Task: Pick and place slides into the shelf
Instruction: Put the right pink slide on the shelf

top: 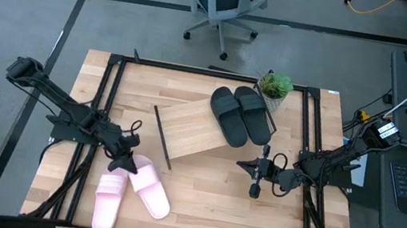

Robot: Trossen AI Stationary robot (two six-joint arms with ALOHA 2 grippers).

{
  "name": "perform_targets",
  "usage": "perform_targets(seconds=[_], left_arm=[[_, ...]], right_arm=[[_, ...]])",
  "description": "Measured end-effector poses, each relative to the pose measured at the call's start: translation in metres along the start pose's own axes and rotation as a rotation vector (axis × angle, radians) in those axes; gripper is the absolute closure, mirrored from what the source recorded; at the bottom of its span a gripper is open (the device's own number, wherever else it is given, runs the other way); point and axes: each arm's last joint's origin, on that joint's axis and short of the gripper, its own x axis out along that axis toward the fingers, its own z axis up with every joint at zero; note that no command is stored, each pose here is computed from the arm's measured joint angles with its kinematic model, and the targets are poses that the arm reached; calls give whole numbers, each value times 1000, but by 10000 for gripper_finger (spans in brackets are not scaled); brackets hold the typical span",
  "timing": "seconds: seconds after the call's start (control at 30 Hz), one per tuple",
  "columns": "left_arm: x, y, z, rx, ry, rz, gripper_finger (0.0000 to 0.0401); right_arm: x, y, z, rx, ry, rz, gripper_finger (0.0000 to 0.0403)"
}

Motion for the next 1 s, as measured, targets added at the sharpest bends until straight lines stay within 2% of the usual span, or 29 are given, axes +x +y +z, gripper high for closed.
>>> perform_targets(seconds=[0.57,1.0], left_arm=[[-15,-52,16,74,19,-214,401],[-39,-105,41,263,-83,-340,401]], right_arm=[[0,0,0,0,0,0,396],[0,0,0,1,0,0,396]])
